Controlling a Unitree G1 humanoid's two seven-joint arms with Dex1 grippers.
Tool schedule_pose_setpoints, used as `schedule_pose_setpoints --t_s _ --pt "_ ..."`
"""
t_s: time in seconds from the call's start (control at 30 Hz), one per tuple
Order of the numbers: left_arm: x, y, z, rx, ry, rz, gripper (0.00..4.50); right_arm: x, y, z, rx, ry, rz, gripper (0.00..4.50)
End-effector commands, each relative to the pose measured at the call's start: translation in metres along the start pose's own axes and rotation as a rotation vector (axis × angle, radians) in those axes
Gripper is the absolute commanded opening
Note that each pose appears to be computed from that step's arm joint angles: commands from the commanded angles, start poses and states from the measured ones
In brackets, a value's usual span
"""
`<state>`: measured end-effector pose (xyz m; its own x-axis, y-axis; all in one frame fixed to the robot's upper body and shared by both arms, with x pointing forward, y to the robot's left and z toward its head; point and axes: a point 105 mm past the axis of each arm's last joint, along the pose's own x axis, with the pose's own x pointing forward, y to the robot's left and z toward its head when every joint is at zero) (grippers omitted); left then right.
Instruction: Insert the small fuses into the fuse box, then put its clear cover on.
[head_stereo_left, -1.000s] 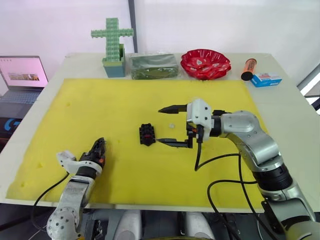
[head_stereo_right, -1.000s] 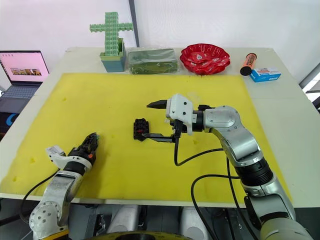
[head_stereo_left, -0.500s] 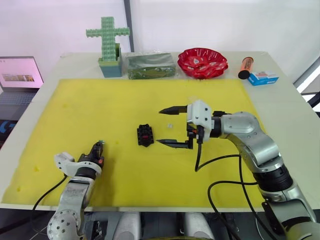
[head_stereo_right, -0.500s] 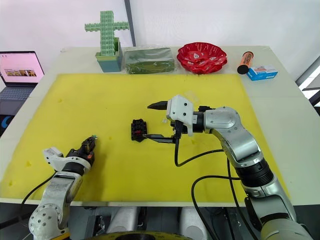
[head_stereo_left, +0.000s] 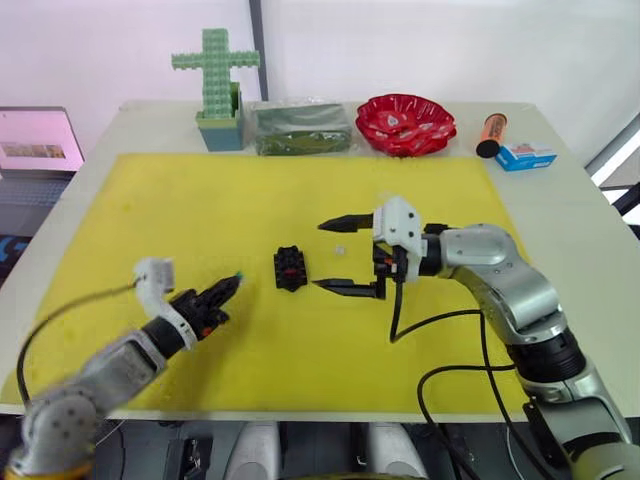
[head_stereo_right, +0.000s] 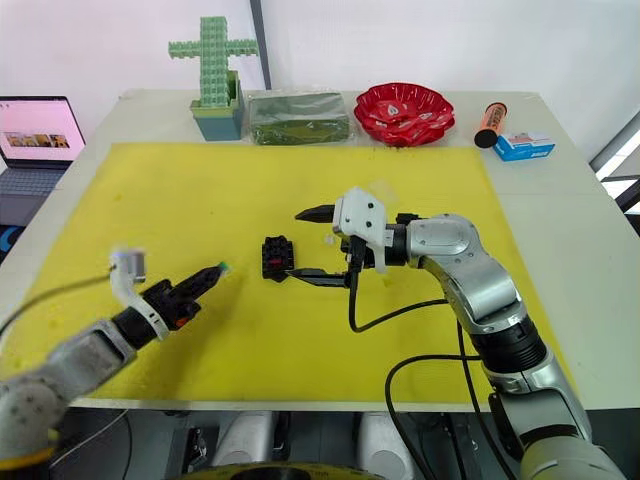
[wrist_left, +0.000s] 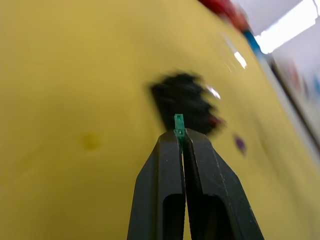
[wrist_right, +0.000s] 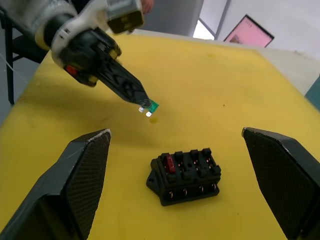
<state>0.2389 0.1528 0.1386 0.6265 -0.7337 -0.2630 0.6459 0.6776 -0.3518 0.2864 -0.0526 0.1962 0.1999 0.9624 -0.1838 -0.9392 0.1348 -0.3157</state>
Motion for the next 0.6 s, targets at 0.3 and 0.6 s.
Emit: schedule_pose_setpoints --t_s 0.3,0.6 --pt "0.013 -0.016 0.028 0.628 0.204 -0.487 0.00 -0.004 0.010 0.014 0.054 0.059 0.095 2.91" --pt "0.038 -0.010 0.045 0.780 0.117 -0.529 0.00 -0.001 0.015 0.004 0.024 0.092 0.058 1.71"
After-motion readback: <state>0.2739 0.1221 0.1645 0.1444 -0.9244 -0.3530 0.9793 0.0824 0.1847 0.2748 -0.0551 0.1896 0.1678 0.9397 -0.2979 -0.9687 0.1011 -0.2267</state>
